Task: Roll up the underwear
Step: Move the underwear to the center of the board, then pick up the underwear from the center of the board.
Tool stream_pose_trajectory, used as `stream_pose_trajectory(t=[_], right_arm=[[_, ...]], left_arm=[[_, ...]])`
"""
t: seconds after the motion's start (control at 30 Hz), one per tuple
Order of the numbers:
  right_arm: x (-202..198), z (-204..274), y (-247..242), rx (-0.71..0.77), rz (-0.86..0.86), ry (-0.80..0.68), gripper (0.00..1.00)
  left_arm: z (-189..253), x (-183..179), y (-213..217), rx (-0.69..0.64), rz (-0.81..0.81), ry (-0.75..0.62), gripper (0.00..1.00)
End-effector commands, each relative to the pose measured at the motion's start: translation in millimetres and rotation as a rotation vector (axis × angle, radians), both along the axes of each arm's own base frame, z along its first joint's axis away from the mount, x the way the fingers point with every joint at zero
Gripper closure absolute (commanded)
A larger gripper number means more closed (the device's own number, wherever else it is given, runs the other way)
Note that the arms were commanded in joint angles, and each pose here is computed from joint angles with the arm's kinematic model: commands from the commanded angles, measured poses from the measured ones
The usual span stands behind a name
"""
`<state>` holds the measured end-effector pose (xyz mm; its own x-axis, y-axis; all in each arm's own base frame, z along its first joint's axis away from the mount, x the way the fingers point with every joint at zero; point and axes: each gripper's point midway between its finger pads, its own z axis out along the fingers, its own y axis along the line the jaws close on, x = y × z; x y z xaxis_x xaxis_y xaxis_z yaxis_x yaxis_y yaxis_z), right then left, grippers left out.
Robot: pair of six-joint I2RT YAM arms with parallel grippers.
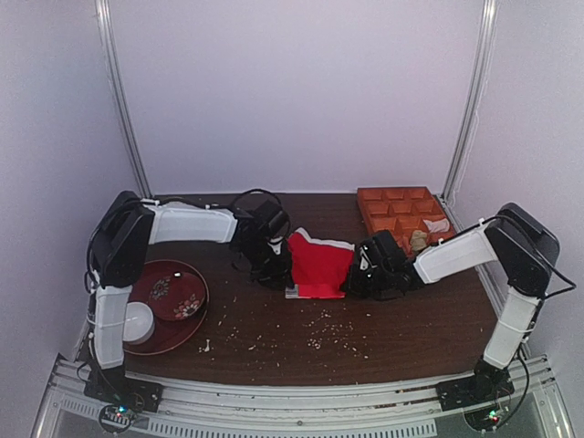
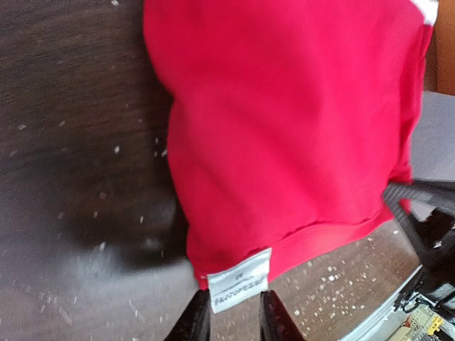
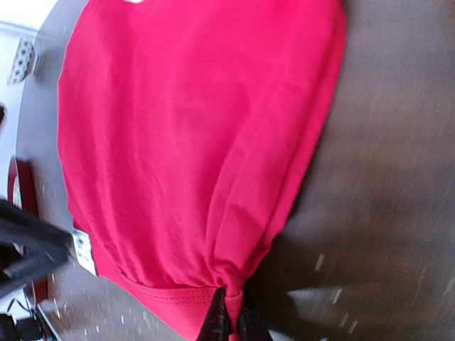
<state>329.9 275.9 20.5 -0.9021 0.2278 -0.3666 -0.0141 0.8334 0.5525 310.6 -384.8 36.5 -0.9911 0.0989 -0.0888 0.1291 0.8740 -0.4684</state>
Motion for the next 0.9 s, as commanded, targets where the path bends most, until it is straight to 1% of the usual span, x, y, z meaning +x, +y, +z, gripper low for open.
stream_pose_trajectory(t=[0.0,0.2,0.37,0.4,0.43,0.5,0.6,0.7,0.87], right_arm=[[-34.0,-8.7,-3.1,-0.033,-0.010,0.041,1.00],[-71.1,-14.2,-0.6,-0.041,-0.012,0.038,1.00],[-84.4,-16.9,0.7,-0.051,-0.020,0.027,1.00],[-84.5,-16.0,-0.1,-0.050,-0.027,0.023,0.95],[-83.6,-14.0,-1.3,-0.051,-0.033,0.016,0.82],[-79.4,-7.2,-5.6,-0.069,-0.046,-0.013,0.67],[-70.3,9.0,-10.7,-0.085,-0.053,-0.053,0.61],[-56.0,26.5,-16.5,-0.080,-0.069,-0.076,0.61],[-21.7,46.8,-27.5,-0.034,-0.099,-0.098,0.59]], left_arm=[[41.9,-1.5,8.3,-0.003,-0.010,-0.059,0.74],[61.5,0.8,3.3,-0.027,-0.018,-0.070,0.73],[64.2,1.5,0.0,-0.030,-0.018,-0.059,0.72],[64.1,1.3,-0.6,-0.030,-0.020,-0.057,0.71],[63.8,1.5,-0.9,-0.031,-0.020,-0.056,0.71],[65.1,1.3,-0.6,-0.028,-0.023,-0.059,0.71],[69.0,-0.4,1.3,0.005,-0.036,-0.077,0.71],[71.9,-3.5,3.6,0.039,-0.041,-0.088,0.71],[76.5,-13.4,-3.8,0.055,-0.060,-0.105,0.71]])
